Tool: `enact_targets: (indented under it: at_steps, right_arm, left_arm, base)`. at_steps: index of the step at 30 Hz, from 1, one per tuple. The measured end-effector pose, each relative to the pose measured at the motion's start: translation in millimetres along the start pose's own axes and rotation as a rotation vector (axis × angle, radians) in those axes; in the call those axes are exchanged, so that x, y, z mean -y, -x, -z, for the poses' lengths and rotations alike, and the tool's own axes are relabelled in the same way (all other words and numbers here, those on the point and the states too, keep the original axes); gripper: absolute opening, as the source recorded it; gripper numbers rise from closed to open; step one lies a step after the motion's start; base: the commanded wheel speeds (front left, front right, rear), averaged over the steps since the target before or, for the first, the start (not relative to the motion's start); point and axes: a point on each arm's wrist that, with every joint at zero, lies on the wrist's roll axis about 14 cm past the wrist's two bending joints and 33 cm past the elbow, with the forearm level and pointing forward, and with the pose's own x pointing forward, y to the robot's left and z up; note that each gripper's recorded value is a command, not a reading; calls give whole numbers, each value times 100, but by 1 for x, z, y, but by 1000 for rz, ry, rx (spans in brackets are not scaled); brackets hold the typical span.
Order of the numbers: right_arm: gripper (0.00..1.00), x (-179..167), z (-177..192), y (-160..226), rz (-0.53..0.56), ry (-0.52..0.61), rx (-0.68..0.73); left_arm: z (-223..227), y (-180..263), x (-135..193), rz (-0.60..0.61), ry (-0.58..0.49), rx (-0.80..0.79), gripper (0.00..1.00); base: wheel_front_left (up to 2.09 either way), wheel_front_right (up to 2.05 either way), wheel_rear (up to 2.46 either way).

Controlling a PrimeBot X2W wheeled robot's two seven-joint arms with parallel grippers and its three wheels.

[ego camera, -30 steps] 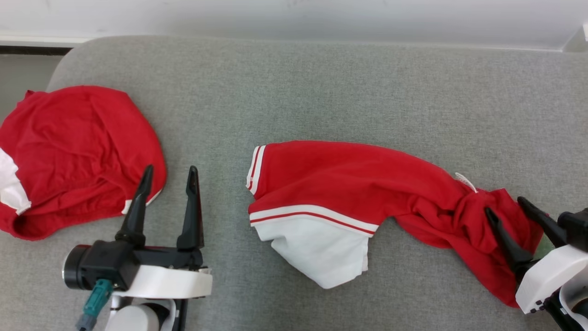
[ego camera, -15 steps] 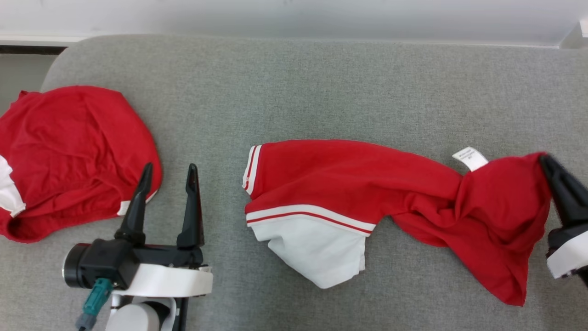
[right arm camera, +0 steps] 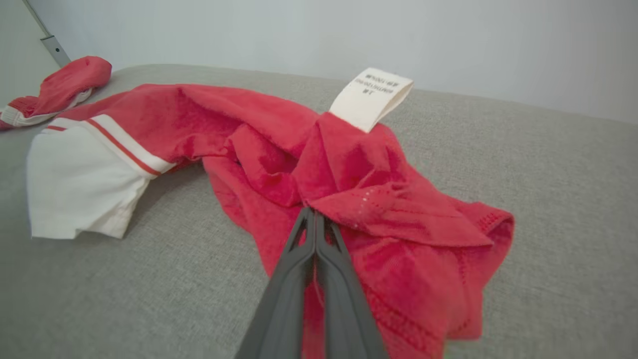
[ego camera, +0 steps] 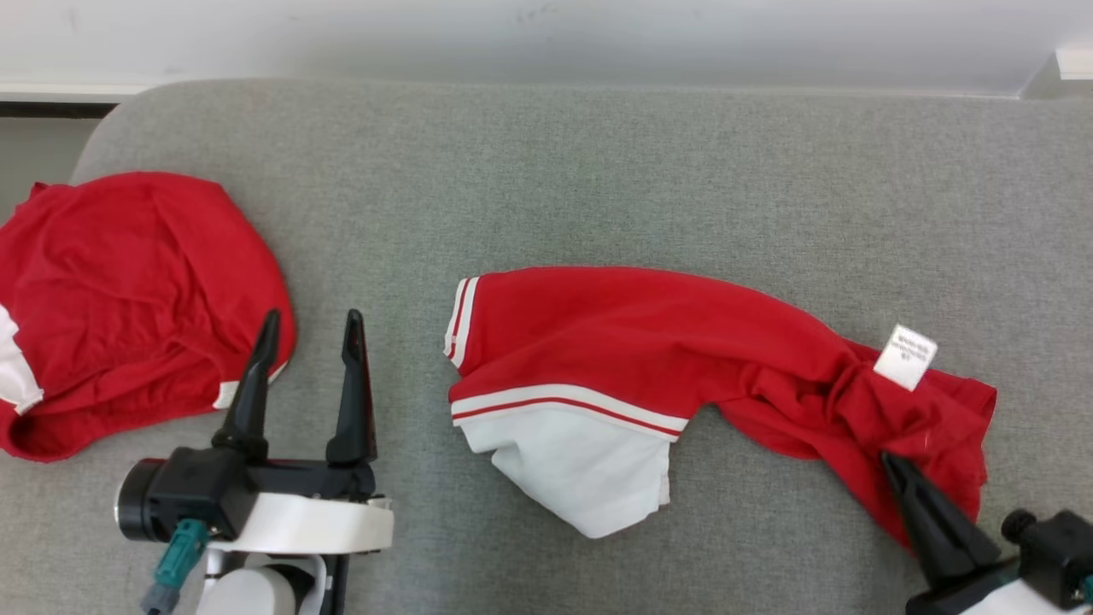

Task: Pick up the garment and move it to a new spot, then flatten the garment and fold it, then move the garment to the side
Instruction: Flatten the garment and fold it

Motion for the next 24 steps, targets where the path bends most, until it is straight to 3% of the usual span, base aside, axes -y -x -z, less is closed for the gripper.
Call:
enact_targets:
  at_steps: [2, 3, 4, 14, 20, 24]
  right_arm:
    - [0, -3, 6, 6, 12, -40, -5]
    - [37, -5, 6, 8, 17, -54, 1]
    - [100, -6, 5, 9, 19, -65, 13]
    - [100, -12, -65, 21, 47, -78, 275]
    - [100, 28, -99, 28, 169, -38, 378]
    - [100, 59, -99, 34, 256, -33, 361]
  left_arm:
    - [0, 0, 1, 4, 0, 0, 100]
    - [-1, 0, 2, 6, 1, 1, 100]
    - [-1, 0, 2, 7, 0, 2, 100]
    - [-1, 4, 0, 9, -9, -2, 100]
    - [-3, 3, -2, 5, -23, 4, 100]
    - [-6, 4, -3, 7, -33, 9, 100]
  base:
    - [0, 0, 0]
    - [0, 0, 0]
    - [0, 0, 0]
    - [0, 0, 0]
    - [0, 0, 0]
    - [0, 0, 0]
